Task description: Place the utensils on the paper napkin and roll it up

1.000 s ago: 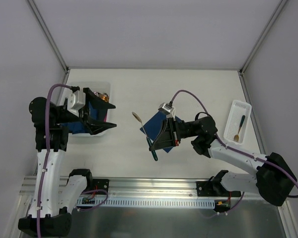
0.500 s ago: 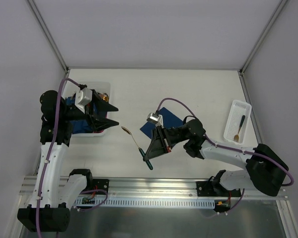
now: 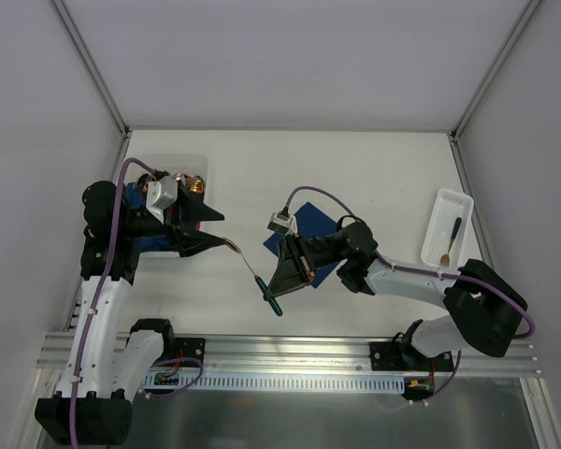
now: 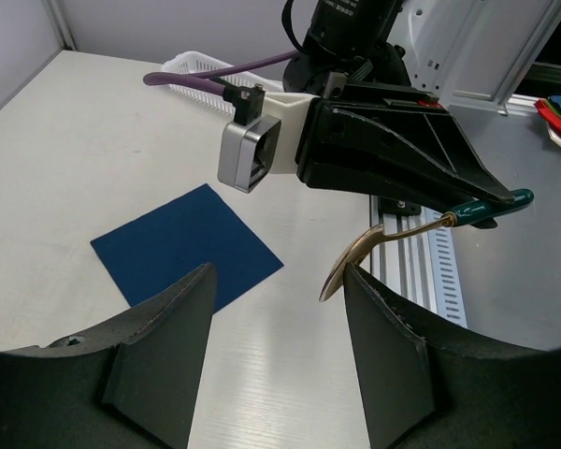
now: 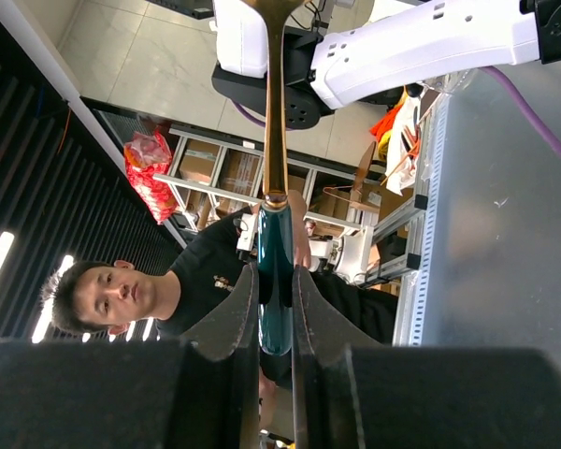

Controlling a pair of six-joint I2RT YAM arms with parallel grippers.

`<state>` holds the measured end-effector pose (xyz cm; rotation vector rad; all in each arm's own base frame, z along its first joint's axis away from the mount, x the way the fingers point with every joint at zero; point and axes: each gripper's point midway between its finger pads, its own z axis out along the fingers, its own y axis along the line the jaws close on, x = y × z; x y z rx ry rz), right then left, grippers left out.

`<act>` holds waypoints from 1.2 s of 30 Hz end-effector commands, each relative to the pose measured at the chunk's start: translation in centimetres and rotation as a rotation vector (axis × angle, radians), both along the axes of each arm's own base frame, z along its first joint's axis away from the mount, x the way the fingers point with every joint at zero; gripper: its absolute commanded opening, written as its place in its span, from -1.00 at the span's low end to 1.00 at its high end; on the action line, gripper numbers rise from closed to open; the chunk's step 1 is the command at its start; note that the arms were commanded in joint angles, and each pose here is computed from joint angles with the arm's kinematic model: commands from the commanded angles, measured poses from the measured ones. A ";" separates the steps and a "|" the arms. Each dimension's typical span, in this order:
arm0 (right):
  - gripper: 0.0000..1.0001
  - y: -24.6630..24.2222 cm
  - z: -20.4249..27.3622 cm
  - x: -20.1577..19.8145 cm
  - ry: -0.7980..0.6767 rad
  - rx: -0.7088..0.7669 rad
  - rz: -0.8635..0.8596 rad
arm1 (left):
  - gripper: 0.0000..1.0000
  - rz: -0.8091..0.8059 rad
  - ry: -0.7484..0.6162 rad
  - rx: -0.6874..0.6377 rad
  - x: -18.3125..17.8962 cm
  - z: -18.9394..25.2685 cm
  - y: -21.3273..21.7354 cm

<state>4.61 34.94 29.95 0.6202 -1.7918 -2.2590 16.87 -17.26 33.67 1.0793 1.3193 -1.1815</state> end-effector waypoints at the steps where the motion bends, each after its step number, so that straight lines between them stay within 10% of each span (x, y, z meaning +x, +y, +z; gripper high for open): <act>1: -1.00 -1.1 3.4 -1.0 -0.131 0.172 0.022 | 0.15 -0.364 -0.071 0.002 -6.7 0.0 0.3; 23: -1.00 -1.6 2.0 -0.4 -0.129 0.107 0.091 | 0.09 -0.460 0.036 -0.001 -8.3 -1.3 -0.5; 36: -1.00 -1.5 2.5 -0.2 -0.116 0.113 0.102 | -0.34 -0.465 0.024 -0.006 -8.4 -1.9 -0.6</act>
